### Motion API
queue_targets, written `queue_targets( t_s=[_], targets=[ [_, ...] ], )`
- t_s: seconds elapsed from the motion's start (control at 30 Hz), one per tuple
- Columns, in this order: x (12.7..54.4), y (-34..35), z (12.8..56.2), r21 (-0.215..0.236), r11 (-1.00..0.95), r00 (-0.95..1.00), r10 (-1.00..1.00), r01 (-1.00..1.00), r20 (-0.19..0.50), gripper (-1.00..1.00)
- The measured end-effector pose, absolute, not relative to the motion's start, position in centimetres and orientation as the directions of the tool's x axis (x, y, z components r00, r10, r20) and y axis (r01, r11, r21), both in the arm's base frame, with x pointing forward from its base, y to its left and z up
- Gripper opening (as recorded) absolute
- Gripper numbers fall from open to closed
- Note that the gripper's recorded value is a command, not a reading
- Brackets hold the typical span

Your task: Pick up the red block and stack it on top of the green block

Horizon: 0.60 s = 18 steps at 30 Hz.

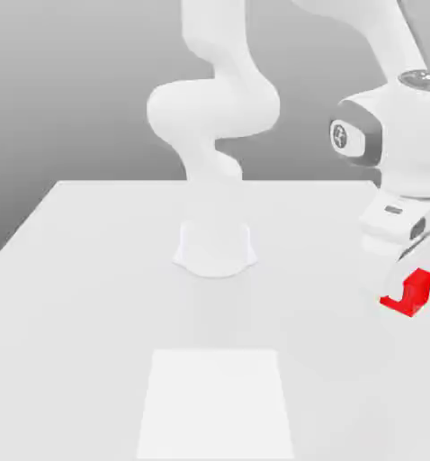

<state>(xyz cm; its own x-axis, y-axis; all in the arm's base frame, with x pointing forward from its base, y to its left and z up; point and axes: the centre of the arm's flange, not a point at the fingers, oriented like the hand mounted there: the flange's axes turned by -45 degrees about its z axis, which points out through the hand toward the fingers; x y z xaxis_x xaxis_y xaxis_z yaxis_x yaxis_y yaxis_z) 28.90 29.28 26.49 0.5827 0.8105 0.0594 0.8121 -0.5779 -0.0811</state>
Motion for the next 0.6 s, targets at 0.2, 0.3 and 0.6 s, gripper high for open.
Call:
queue_targets(
  t_s=[0.2, 0.3, 0.6],
  targets=[
    [18.6, 33.3, 26.0, -0.040, -0.173, 0.175, 0.984, 0.984, 0.046, -1.00],
    [13.5, 34.0, 25.3, -0.017, 0.048, -0.047, 0.999, 0.999, 0.023, -1.00],
    [10.7, 34.4, 23.1, 0.018, 0.196, -0.196, 0.981, 0.980, -0.010, -1.00]
  ],
)
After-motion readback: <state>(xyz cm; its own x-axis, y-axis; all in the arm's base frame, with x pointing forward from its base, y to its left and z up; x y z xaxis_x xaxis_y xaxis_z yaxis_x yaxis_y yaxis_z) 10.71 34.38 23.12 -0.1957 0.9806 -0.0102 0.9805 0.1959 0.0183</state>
